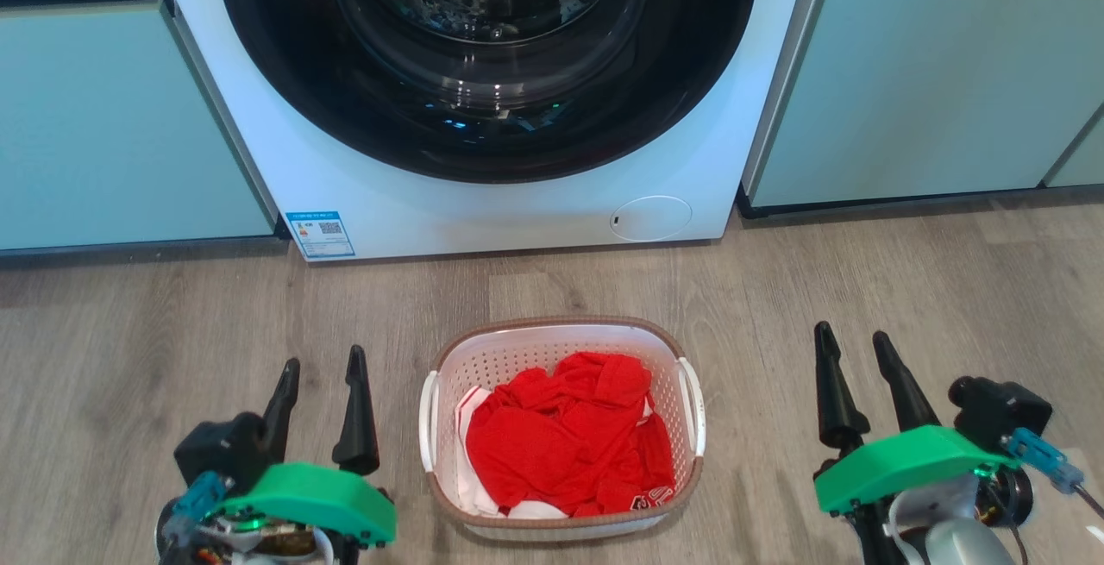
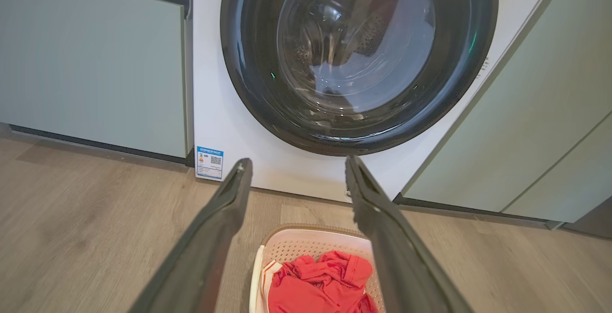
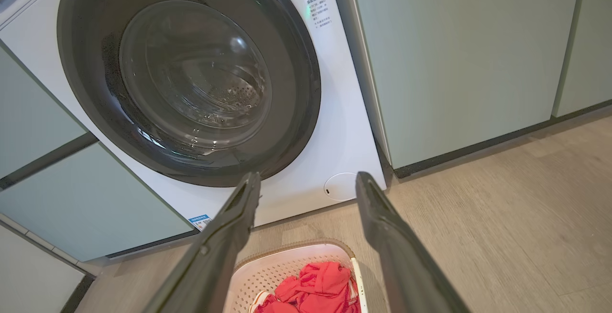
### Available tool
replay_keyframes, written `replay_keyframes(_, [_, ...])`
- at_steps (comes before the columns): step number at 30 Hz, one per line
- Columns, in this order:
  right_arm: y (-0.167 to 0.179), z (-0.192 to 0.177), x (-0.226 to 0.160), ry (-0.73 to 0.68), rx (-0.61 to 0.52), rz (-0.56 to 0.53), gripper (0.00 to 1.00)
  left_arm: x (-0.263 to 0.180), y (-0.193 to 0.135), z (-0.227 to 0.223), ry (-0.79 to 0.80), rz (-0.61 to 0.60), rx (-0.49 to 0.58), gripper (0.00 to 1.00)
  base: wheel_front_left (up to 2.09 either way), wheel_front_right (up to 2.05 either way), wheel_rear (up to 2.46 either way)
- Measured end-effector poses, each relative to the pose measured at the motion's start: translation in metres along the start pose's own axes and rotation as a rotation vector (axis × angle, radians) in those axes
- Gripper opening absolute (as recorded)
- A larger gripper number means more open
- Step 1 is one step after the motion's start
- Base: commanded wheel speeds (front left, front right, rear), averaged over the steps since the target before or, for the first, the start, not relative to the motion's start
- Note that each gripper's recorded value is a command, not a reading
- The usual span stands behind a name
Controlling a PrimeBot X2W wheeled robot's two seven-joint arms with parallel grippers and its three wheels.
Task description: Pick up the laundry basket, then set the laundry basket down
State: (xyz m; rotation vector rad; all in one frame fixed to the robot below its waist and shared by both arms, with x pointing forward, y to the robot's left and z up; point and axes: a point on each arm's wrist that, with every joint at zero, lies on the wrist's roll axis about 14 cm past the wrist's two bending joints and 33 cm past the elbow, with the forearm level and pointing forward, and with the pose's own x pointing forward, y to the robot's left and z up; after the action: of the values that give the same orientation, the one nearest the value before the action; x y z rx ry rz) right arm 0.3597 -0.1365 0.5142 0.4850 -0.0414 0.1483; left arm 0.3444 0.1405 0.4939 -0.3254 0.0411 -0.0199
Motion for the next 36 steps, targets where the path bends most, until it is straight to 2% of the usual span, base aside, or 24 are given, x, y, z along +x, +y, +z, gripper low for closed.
replay_keyframes(29, [0.034,0.01,0.001,-0.072,-0.313,0.138,1.0,-0.007,-0.022,0.016,-0.135,-0.076,0.326,1.0,0.0,0.0,0.0])
replay_keyframes(36, [0.034,0.009,0.001,-0.07,-0.318,0.139,1.0,-0.01,-0.02,0.01,-0.118,-0.07,0.325,1.0,0.0,0.0,0.0])
